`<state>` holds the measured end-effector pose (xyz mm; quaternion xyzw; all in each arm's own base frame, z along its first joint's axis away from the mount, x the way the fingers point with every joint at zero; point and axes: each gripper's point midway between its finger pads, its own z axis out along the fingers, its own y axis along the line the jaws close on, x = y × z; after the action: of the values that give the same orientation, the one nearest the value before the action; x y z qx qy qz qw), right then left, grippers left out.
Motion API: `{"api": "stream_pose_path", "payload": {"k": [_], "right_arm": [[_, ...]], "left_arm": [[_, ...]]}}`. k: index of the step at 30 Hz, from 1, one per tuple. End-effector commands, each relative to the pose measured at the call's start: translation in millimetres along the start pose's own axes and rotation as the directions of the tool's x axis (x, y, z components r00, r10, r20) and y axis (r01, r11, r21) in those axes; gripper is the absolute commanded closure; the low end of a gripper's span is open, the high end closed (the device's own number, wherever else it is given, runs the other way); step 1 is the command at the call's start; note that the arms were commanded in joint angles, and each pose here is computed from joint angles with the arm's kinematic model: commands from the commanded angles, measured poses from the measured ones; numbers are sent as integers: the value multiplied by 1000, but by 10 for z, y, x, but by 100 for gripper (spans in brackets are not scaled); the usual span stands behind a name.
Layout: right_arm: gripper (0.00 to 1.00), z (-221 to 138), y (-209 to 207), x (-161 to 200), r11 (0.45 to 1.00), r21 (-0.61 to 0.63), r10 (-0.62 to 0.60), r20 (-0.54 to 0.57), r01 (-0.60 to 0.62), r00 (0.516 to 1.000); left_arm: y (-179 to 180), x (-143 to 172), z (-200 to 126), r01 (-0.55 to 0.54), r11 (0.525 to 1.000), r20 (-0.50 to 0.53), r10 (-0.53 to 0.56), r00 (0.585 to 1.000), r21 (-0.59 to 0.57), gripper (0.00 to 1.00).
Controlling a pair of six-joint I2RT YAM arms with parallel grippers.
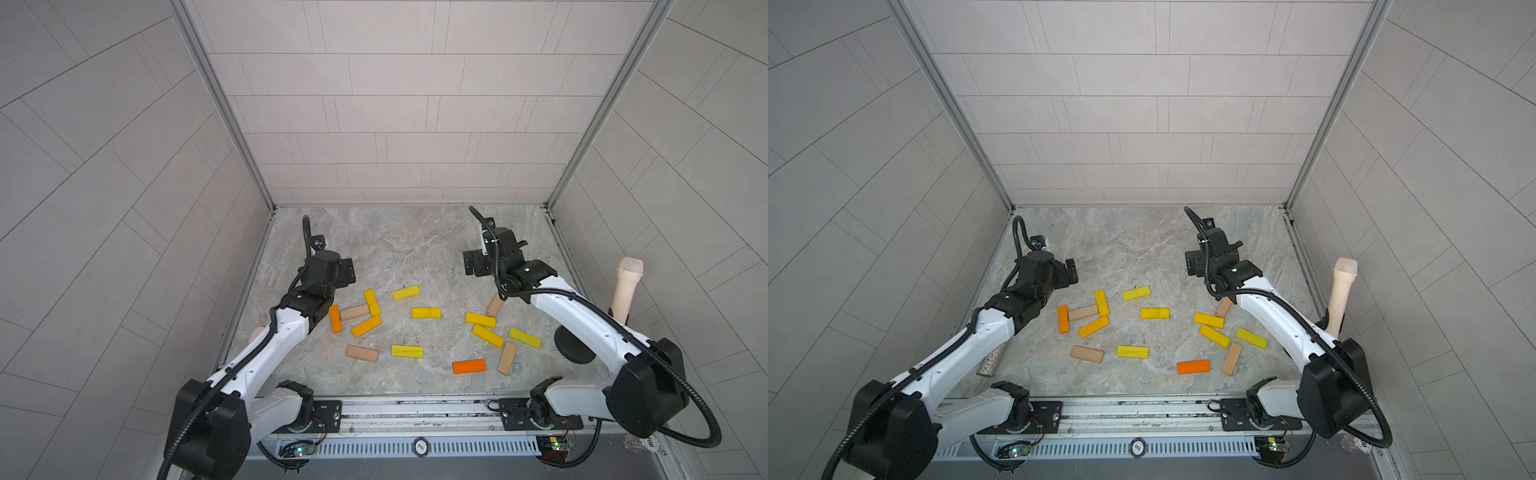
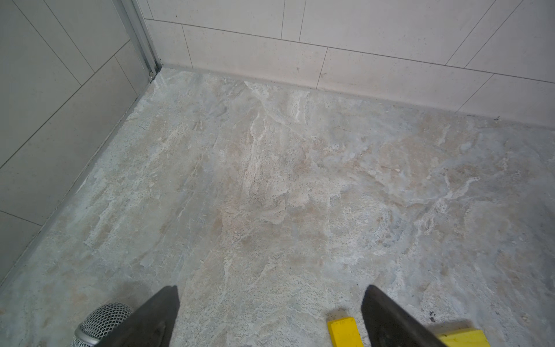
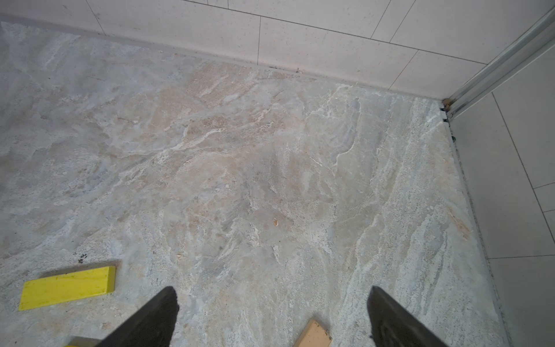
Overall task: Assemble the number 8 with building blocks
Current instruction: Move the building block to the center of the board.
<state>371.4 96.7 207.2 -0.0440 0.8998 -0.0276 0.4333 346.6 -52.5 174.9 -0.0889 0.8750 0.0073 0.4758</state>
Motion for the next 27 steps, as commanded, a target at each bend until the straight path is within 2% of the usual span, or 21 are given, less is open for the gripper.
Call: {"api": "stream_pose_path", "payload": {"k": [1, 9, 13, 19, 22, 27], "right_arm": [[0, -136, 38, -25, 999, -44, 30, 36, -29, 999], [0, -130, 283, 280, 987, -162, 20, 27, -15, 999], [0, -121, 450, 482, 975, -221, -14, -4, 13, 1000], [0, -218, 851, 664, 937, -340, -92, -15, 81, 996], [0, -294, 1048, 723, 908, -406, -119, -21, 101, 993], [0, -396, 1256, 778, 875, -473, -127, -15, 105, 992]], "left_arm": [[22, 119, 7, 5, 1000, -59, -6, 998, -21, 0], [-35, 307, 146, -27, 999, -155, 24, 988, -17, 2], [-23, 343, 150, -37, 999, -183, 32, 983, -27, 3], [-46, 507, 179, -52, 998, -286, 43, 957, -26, 8], [-75, 631, 209, -64, 998, -350, 55, 935, -15, 13], [-196, 936, 218, -84, 995, -520, 96, 849, 46, 20]]}}
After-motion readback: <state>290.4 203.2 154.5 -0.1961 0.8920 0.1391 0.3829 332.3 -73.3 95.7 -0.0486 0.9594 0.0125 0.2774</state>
